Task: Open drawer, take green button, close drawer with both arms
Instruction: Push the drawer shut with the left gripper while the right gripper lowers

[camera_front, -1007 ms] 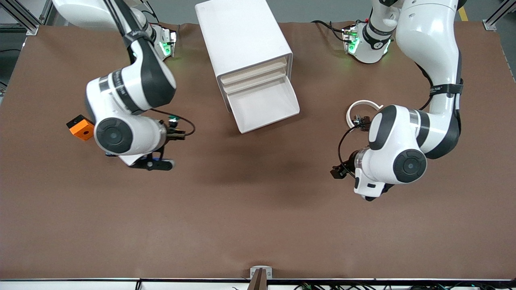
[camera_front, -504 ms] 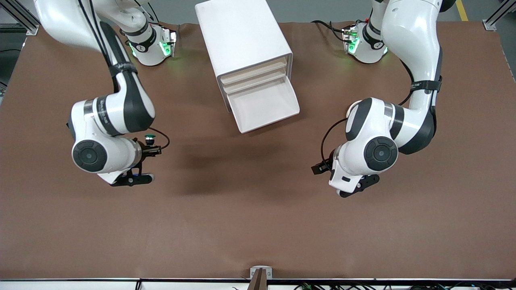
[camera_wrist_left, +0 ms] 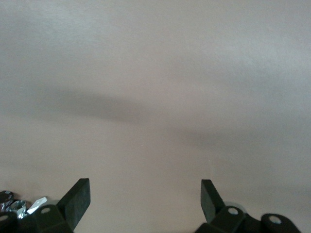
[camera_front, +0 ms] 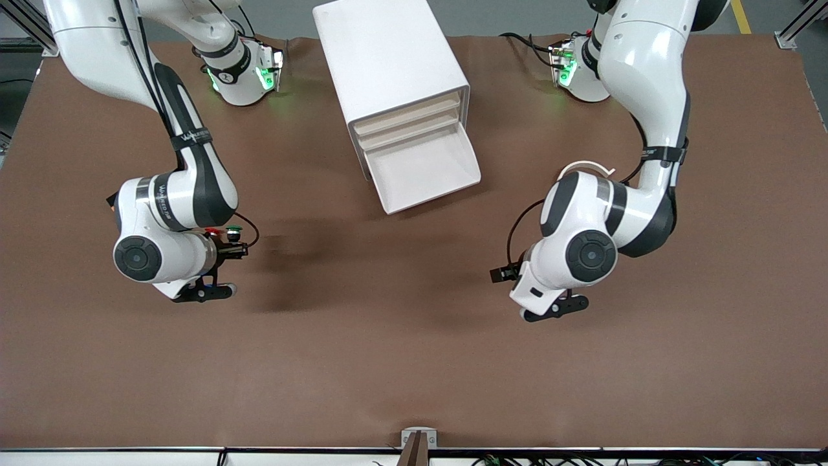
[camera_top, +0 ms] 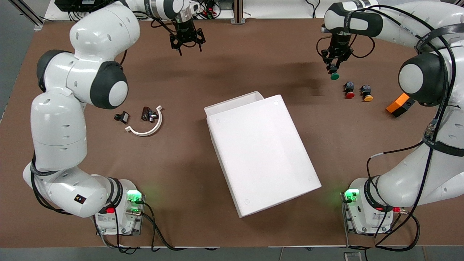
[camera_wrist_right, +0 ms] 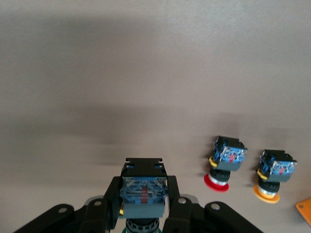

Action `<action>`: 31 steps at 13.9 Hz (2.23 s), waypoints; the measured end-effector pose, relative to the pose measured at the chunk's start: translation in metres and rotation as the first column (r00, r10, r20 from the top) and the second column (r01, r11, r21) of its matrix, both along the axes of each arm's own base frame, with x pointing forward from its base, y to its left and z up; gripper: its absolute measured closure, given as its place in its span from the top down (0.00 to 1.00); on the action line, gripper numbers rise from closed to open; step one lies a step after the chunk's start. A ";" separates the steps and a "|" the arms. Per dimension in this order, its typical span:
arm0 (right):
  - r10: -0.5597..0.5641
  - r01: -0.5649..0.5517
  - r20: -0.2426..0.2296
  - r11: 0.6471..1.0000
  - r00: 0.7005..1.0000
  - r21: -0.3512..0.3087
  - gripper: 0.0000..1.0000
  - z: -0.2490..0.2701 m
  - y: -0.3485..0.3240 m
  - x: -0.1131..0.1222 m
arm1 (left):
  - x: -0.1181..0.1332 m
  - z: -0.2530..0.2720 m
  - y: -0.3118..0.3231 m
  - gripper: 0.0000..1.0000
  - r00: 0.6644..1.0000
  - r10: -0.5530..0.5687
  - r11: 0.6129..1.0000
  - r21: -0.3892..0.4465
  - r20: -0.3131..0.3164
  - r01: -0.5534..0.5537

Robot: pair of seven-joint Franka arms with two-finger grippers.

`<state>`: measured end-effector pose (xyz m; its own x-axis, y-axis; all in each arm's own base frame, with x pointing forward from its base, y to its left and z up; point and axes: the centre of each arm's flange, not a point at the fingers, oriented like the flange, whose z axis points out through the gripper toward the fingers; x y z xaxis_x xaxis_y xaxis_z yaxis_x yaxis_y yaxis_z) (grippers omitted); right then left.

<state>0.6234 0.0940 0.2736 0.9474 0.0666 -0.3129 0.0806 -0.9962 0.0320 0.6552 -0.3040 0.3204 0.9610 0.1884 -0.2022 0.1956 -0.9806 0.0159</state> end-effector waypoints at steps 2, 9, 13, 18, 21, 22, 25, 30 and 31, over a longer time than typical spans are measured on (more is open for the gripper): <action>-0.007 0.007 0.025 1.000 1.000 -0.001 0.41 -0.017 -0.008 -0.005 | -0.002 -0.002 -0.005 1.00 1.000 -0.013 1.000 -0.001 0.000 0.013; -0.012 0.012 0.051 1.000 0.999 -0.005 0.41 -0.055 -0.019 -0.029 | -0.022 -0.016 -0.031 1.00 0.998 -0.064 0.998 0.009 -0.028 0.064; -0.029 0.029 0.053 0.999 0.998 -0.013 0.41 -0.054 -0.036 -0.035 | -0.038 -0.036 -0.041 1.00 0.994 -0.091 0.996 0.017 -0.057 0.092; -0.023 0.024 0.066 1.000 0.998 -0.012 0.41 -0.058 -0.036 -0.039 | -0.067 -0.061 -0.070 1.00 0.988 -0.137 0.991 -0.019 -0.070 0.136; -0.017 0.018 0.090 1.000 0.996 -0.007 0.41 -0.059 -0.032 -0.038 | -0.099 -0.086 -0.084 1.00 0.985 -0.161 0.986 -0.042 -0.067 0.159; -0.016 0.016 0.097 1.000 0.995 -0.005 0.41 -0.059 -0.031 -0.038 | -0.112 -0.094 -0.089 1.00 0.982 -0.173 0.984 -0.050 -0.071 0.170; -0.011 0.011 0.103 1.000 0.995 -0.004 0.48 -0.061 -0.028 -0.039 | -0.154 -0.111 -0.111 1.00 0.973 -0.211 0.976 -0.077 -0.092 0.204; -0.011 0.011 0.114 1.000 0.993 -0.001 0.97 -0.041 -0.028 -0.036 | -0.196 -0.111 -0.144 1.00 0.978 -0.142 0.988 -0.087 -0.150 0.130; -0.012 0.012 0.115 1.000 0.993 -0.001 1.00 -0.023 -0.027 -0.035 | -0.204 -0.112 -0.150 1.00 0.977 -0.140 0.988 -0.088 -0.160 0.127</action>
